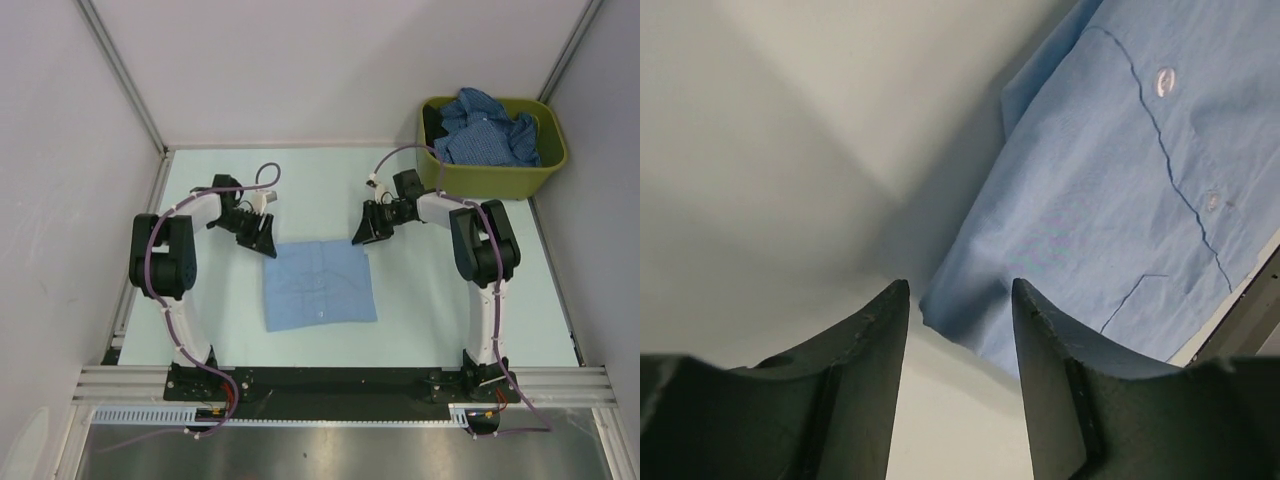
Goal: Fold and stack the long sleeve shirts
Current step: Fold the shirt, then neatly place the folded shirt to the corner
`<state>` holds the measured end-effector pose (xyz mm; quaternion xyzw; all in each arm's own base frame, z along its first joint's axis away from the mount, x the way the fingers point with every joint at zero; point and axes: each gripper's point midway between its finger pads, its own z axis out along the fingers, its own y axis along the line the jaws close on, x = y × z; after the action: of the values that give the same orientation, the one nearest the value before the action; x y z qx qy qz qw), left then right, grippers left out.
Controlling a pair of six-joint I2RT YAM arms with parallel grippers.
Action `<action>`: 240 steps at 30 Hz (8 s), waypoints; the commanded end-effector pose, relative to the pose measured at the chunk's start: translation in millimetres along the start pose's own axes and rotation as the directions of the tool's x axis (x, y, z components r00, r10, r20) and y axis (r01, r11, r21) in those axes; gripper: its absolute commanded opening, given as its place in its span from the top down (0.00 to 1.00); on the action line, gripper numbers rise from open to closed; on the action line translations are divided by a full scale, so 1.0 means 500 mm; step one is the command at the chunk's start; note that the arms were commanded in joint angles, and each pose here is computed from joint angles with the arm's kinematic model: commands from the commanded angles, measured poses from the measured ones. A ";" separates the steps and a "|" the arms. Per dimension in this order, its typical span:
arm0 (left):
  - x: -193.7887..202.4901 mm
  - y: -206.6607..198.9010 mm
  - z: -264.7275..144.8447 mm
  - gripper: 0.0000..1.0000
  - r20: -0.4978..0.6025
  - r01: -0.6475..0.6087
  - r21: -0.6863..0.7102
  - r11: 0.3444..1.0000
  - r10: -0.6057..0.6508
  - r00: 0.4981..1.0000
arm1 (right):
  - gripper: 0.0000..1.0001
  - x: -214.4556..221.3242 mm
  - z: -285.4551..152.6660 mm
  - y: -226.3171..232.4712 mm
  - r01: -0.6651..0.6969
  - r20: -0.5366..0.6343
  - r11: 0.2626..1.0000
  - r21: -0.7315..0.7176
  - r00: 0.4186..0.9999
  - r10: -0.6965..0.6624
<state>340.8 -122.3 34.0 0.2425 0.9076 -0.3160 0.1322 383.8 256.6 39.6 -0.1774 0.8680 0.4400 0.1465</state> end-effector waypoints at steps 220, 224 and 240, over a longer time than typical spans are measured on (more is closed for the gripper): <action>0.020 -0.168 0.165 1.00 0.049 0.373 0.353 0.858 -0.415 0.908 | 0.68 0.472 -0.125 0.005 0.720 -0.722 0.646 -0.256 0.302 -0.623; 0.033 -0.160 0.129 1.00 0.001 0.366 0.288 0.885 -0.382 0.924 | 0.36 0.439 -0.131 0.027 0.719 -0.700 0.663 -0.210 0.364 -0.615; -0.215 -0.016 -0.276 1.00 0.045 -0.177 -0.426 0.887 0.216 0.975 | 0.00 0.295 -0.210 0.048 0.517 -0.498 0.856 0.020 0.747 -0.440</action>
<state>385.4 -129.5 103.0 0.1655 0.9319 -0.2710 0.1753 224.6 154.2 42.8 -0.5022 0.8278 0.2476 0.0352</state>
